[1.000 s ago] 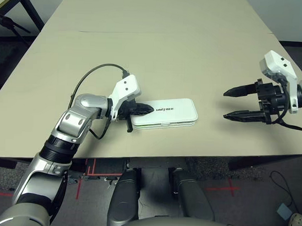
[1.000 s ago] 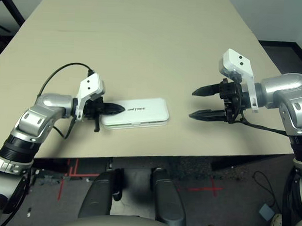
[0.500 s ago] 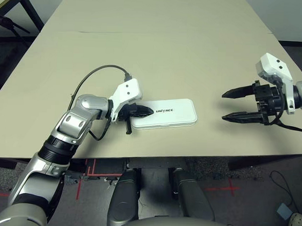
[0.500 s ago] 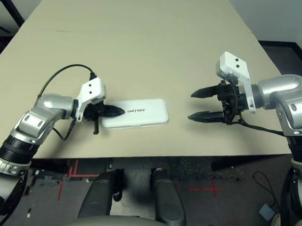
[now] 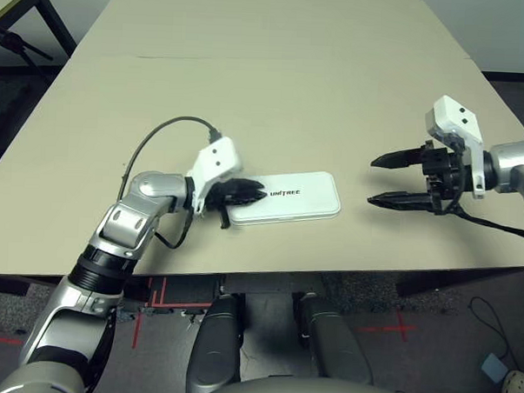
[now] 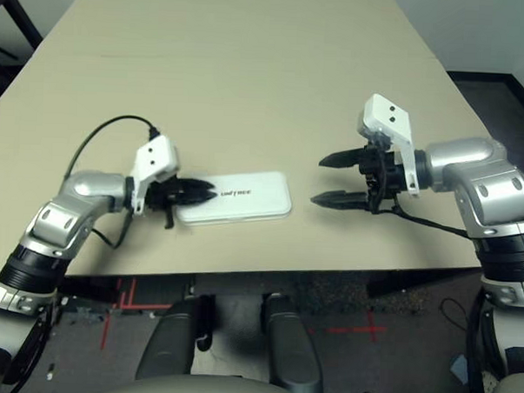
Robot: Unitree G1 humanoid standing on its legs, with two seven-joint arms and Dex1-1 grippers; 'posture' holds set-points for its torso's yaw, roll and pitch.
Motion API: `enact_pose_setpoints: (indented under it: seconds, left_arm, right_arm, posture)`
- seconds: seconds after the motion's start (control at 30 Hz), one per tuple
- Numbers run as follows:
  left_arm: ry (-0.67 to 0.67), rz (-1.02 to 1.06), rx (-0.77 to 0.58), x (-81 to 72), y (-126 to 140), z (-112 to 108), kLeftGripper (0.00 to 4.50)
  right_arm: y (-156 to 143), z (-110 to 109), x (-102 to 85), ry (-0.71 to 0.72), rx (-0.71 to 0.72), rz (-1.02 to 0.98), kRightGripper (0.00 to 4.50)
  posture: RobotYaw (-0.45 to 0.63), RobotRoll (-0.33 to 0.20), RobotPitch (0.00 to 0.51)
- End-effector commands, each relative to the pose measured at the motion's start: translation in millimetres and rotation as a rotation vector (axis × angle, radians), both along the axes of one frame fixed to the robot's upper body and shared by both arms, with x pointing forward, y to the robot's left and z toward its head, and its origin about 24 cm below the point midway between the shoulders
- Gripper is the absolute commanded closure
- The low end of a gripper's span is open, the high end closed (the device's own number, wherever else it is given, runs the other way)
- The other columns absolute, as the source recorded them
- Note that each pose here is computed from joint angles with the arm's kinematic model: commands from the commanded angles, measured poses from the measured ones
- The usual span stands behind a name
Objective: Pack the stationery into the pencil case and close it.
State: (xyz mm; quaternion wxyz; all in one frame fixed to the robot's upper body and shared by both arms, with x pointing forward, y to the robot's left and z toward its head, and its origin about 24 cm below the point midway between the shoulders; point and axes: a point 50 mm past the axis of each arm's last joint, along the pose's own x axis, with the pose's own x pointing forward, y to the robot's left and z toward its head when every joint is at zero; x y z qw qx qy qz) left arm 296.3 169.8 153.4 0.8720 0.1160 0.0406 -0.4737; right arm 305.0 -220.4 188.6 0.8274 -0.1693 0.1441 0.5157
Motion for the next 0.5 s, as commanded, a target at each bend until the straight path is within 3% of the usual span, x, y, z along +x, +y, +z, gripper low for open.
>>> enact_pose_setpoints:
  seconds: [0.03,0.13,0.23,0.33,0.5]
  left_arm:
    - [-0.089,0.162,-0.153,5.0,19,17,1.20]
    - [-0.163,0.366,-0.237,14.0,46,27,0.06]
    - [-0.209,0.506,-0.287,20.0,66,32,0.02]
    - [-0.280,0.755,-0.343,28.5,109,36,0.02]
    - [-0.325,0.914,-0.366,33.7,137,31,0.02]
  right_arm:
    - [-4,3,10.2,-0.083,0.055,-0.120,0.00]
    - [-6,-1,19.6,-0.131,0.108,-0.231,0.00]
    - [-8,-4,28.4,-0.171,0.156,-0.334,0.00]
    - [-19,-3,45.9,-0.283,0.252,-0.555,0.00]
    - [-40,-1,60.1,-0.389,0.336,-0.805,0.00]
  posture:
    - [-0.05,0.000,0.175]
    - [-0.05,0.000,0.174]
    - [-0.04,0.000,0.170]
    - [-0.03,0.000,0.159]
    - [-0.04,0.000,0.147]
